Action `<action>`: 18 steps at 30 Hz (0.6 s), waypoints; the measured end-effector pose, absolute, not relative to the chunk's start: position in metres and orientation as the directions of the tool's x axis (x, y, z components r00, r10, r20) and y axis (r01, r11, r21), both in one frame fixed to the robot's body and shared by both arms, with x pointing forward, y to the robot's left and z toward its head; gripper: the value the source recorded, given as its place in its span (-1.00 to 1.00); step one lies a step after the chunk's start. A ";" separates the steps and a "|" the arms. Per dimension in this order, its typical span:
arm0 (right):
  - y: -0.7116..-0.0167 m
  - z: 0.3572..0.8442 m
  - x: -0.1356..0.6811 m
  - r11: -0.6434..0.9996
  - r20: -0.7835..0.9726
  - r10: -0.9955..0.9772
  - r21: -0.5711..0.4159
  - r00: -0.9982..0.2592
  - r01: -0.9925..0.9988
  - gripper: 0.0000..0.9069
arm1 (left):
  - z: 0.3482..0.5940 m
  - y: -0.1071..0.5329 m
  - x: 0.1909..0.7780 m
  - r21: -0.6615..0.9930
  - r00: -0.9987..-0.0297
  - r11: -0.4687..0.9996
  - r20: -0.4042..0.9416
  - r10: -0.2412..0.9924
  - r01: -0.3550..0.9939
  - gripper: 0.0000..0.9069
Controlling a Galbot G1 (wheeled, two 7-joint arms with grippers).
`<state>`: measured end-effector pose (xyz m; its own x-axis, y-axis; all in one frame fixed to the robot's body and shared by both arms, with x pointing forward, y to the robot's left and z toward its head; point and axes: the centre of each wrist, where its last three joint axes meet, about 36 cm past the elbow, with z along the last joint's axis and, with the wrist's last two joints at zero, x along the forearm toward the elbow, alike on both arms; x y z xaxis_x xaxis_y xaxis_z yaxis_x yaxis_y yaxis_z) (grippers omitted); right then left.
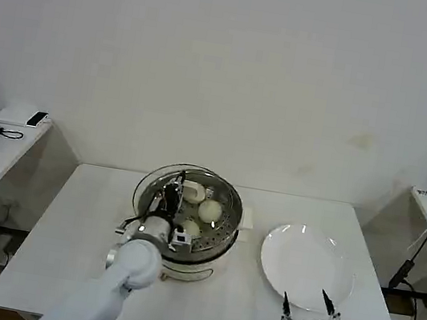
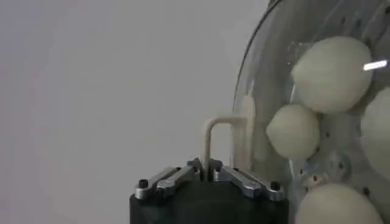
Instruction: Take steamed baozi put them in steamer then cover it.
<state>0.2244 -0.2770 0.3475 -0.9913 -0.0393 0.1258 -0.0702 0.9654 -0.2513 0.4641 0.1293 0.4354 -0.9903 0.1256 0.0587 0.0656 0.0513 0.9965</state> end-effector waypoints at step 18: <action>-0.271 0.344 0.225 0.967 0.130 -0.050 -0.241 -0.990 -0.081 1.00 | 0.431 0.115 0.457 0.995 -0.985 0.040 0.083 0.152 0.090 -1.00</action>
<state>0.2254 -0.2713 0.3442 -0.9903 -0.0503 0.1297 -0.0807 0.9671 -0.2412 0.4566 0.1153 0.4308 -0.9848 0.1523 0.0831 0.0901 0.0400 0.9951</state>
